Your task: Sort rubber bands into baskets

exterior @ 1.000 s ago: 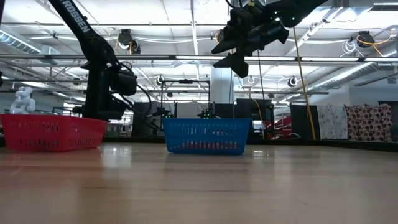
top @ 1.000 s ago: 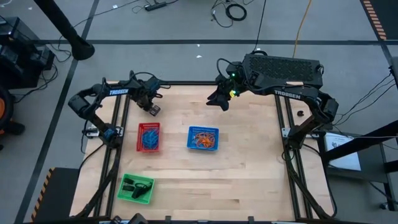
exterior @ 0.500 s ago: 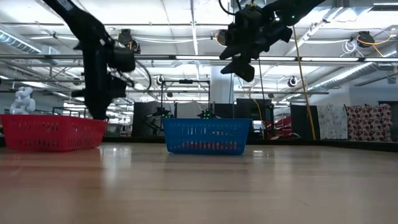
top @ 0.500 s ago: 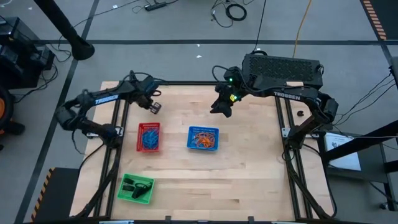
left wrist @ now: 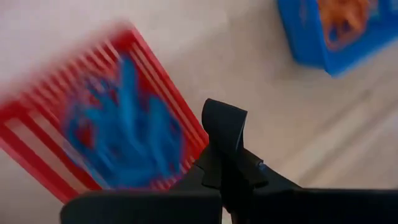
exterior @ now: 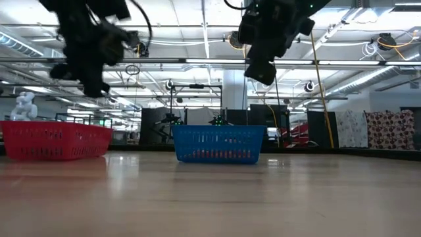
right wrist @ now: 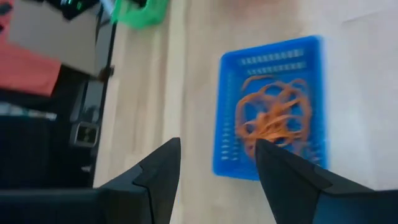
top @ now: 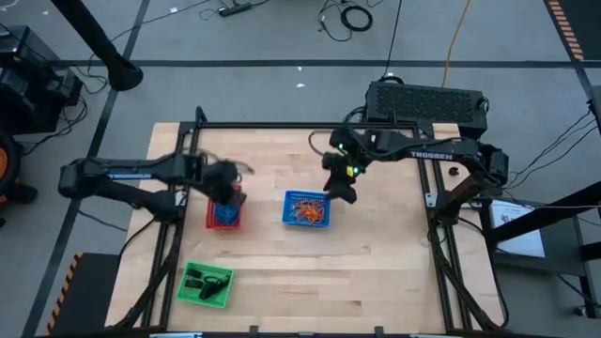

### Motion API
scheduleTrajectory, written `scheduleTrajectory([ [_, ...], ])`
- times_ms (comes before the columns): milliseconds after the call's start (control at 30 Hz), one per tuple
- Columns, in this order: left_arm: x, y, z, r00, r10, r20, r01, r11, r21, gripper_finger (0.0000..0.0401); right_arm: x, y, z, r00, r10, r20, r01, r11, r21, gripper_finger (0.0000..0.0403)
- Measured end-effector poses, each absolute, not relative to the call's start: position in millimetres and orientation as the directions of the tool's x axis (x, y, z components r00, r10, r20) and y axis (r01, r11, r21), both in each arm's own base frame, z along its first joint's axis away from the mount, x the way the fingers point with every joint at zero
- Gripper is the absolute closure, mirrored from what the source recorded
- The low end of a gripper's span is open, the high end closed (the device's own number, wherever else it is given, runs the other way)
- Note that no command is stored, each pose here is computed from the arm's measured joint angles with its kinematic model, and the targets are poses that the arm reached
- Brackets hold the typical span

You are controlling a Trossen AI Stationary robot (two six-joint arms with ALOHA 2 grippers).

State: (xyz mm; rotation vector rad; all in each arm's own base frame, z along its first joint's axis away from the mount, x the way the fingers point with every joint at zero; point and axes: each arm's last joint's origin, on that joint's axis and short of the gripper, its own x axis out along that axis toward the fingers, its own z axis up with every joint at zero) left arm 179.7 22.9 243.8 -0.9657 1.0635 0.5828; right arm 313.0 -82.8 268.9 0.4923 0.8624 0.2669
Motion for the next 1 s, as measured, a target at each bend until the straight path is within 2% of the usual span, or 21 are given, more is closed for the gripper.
scheduleTrajectory([
  [367, 166, -91, 243, 0.344, -0.267, -0.900, -0.826, 0.370, -0.425, 0.0399, 324, -20, 270, 0.542, 0.529, -0.652, -0.205, 0.836, 0.509, 0.0204],
  [467, 160, -112, 240, 0.300, -0.328, -0.896, -0.832, 0.369, -0.414, 0.0399, 326, -5, 270, 0.526, 0.551, -0.648, -0.248, 0.828, 0.503, 0.0204],
  [633, 153, -137, 229, 0.204, -0.351, -0.914, -0.808, 0.467, -0.359, 0.0399, 328, 20, 271, 0.539, 0.503, -0.676, -0.197, 0.855, 0.480, 0.0204],
  [800, 152, -150, 216, 0.143, -0.317, -0.937, -0.757, 0.575, -0.310, 0.0399, 334, 43, 274, 0.623, 0.379, -0.684, -0.099, 0.906, 0.411, 0.0204],
  [1000, 156, -168, 198, 0.089, -0.315, -0.945, -0.636, 0.712, -0.297, 0.0399, 341, 61, 284, 0.739, 0.303, -0.602, 0.044, 0.869, 0.492, 0.0204],
])
